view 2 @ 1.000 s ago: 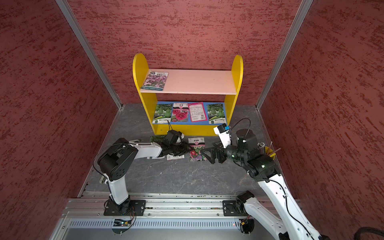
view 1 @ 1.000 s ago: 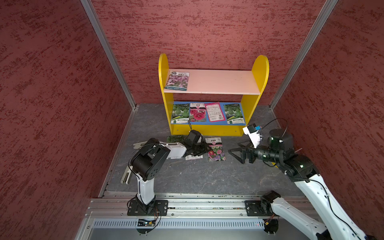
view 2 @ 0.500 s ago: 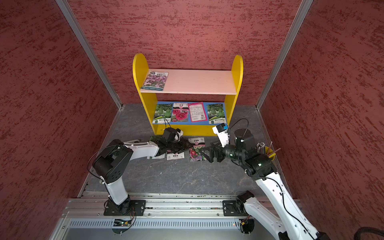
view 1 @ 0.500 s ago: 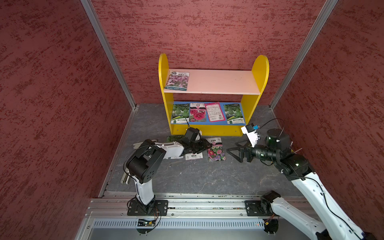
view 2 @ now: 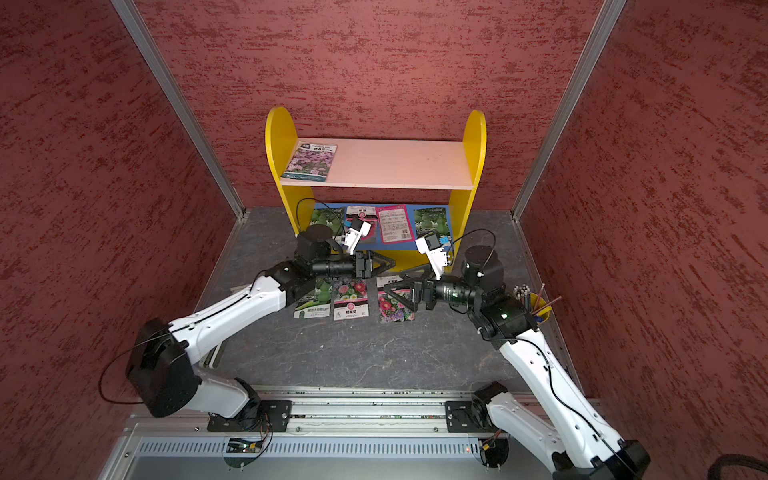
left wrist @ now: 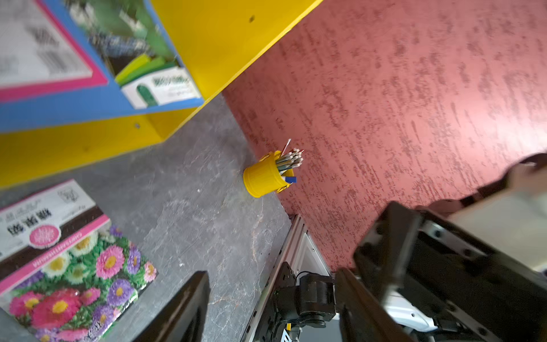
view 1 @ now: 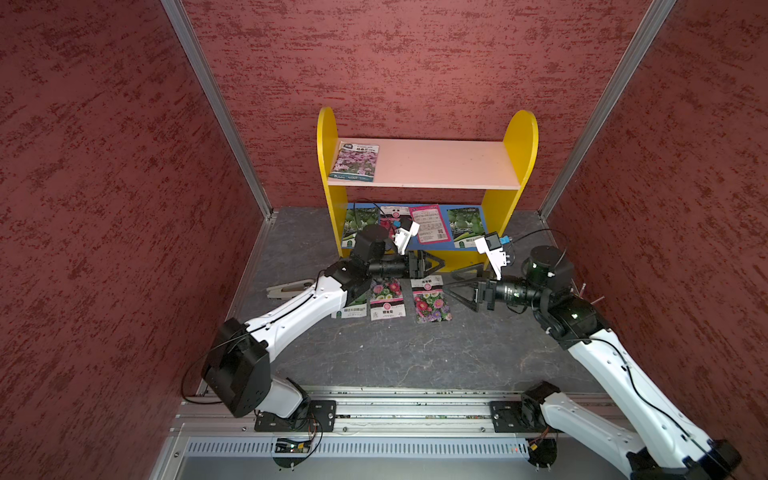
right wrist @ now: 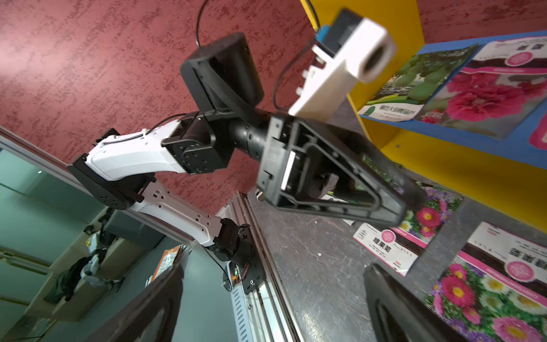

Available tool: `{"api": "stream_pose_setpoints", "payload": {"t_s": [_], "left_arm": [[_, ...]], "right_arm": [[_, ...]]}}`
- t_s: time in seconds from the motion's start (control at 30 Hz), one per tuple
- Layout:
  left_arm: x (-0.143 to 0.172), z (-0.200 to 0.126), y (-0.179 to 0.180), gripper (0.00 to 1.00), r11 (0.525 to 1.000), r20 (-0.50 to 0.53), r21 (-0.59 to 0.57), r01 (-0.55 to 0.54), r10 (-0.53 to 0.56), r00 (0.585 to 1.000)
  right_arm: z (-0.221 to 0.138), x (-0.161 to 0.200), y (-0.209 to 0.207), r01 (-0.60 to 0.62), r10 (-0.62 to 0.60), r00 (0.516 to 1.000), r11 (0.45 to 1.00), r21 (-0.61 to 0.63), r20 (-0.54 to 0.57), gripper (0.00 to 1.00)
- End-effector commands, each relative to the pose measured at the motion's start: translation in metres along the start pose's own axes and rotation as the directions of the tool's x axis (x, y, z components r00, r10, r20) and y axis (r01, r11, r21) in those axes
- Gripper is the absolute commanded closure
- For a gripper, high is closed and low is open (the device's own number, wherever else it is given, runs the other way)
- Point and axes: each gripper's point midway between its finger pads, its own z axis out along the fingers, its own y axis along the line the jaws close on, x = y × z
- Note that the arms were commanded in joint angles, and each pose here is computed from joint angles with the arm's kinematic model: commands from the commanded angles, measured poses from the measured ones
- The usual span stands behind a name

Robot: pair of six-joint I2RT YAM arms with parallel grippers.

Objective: Take the seed bag off the shelf
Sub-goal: Place the seed packet at the center of the board, then adjust the seed packet on the shelf.

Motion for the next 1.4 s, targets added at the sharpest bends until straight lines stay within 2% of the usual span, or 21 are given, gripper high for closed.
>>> {"api": "stream_pose_setpoints", "payload": {"t_s": [0.0,0.2,0.47,0.67,0.93,1.13,1.37], "left_arm": [[-0.015,-0.023,-0.018,0.24,0.995,0.002,-0.047,-0.091,0.091,0.996],[-0.064,-0.057,-0.042,0.16,0.971,0.083,-0.141,-0.192,0.205,0.975],[-0.124,-0.098,-0.038,0.00,0.875,0.170,-0.402,-0.269,0.360,0.917],[-0.150,-0.110,-0.032,0.00,0.805,0.193,-0.514,-0.297,0.446,0.874],[-0.190,-0.125,-0.014,0.00,0.649,0.176,-0.696,-0.306,0.568,0.804],[-0.216,-0.132,-0.007,0.00,0.559,0.167,-0.776,-0.293,0.630,0.759],[-0.238,-0.138,0.012,0.00,0.487,0.141,-0.835,-0.257,0.641,0.754]], "right_arm": [[-0.001,-0.014,0.023,0.045,-0.042,0.999,0.994,-0.100,0.032,0.01],[-0.002,-0.019,0.028,0.062,-0.057,0.997,0.992,-0.110,0.041,0.02],[-0.004,-0.025,0.029,0.079,-0.073,0.995,0.992,-0.096,0.064,0.02],[-0.005,-0.025,0.027,0.079,-0.073,0.995,0.993,-0.083,0.073,0.01],[-0.007,-0.026,0.026,0.085,-0.079,0.993,0.994,-0.063,0.085,0.02],[-0.009,-0.023,0.025,0.084,-0.080,0.993,0.995,-0.046,0.082,0.01],[-0.010,-0.022,0.024,0.085,-0.082,0.993,0.996,-0.033,0.084,0.02]]}}
